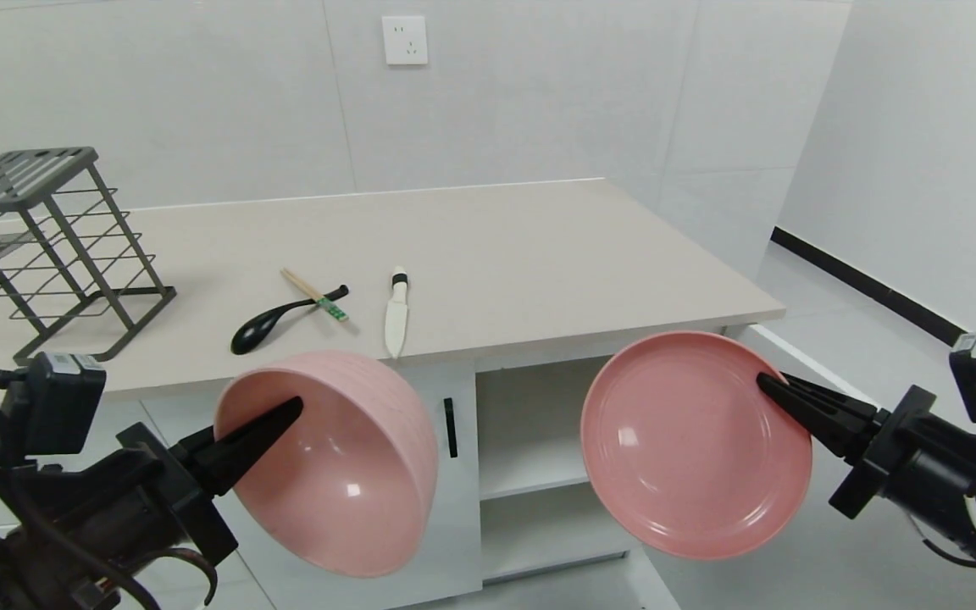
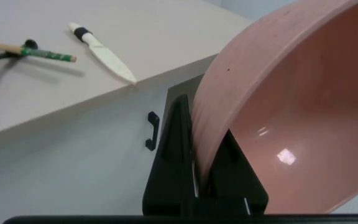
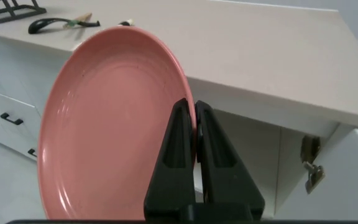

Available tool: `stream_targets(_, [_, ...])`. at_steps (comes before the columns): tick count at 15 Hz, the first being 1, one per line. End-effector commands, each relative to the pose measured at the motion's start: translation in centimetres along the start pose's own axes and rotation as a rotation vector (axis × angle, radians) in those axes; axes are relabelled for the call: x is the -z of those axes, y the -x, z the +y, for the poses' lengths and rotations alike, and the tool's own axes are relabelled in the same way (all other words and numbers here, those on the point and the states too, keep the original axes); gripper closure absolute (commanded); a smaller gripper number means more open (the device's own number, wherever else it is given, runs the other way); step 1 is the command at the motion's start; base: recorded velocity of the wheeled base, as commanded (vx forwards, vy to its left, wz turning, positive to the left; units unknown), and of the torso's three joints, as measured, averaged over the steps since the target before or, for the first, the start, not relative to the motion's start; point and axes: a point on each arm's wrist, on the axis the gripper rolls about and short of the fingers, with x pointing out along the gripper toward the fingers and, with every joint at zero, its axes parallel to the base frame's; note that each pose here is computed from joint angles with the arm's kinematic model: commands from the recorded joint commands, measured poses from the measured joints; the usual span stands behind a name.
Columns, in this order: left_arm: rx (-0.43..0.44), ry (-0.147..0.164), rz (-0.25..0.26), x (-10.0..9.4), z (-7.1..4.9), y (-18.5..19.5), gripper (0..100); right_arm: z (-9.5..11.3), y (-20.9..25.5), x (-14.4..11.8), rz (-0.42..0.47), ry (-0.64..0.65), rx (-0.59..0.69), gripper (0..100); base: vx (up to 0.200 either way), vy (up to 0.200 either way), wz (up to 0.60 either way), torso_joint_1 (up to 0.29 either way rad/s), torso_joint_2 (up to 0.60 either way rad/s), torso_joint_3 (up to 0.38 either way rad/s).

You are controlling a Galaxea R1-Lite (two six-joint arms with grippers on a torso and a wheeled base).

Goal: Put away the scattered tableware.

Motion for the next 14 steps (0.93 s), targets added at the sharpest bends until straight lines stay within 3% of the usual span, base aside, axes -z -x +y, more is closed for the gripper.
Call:
stream_targets(1, [-0.009, 0.000, -0.002, 0.0, 0.2, 0.0, 100, 0.0, 0.0, 0.0, 0.000, 0.001, -0.001, 100, 0.000, 0.000, 0.00, -0.168, 0.49, 0.320])
stream_targets(6, [-0.087, -0.009, -0.071, -1.3, 1.3, 0.0, 100, 0.0, -0.1, 0.3, 0.016, -0.005, -0.004, 100, 0.000, 0.000, 0.00, -0.139, 0.48, 0.331])
stream_targets(14, [-0.121, -0.010, -0.069, -1.3, 1.9, -0.1, 100, 0.2, -0.1, 0.7, 0.037, -0.009, -0.014, 100, 0.000, 0.000, 0.00, -0.071, 0.45, 0.375])
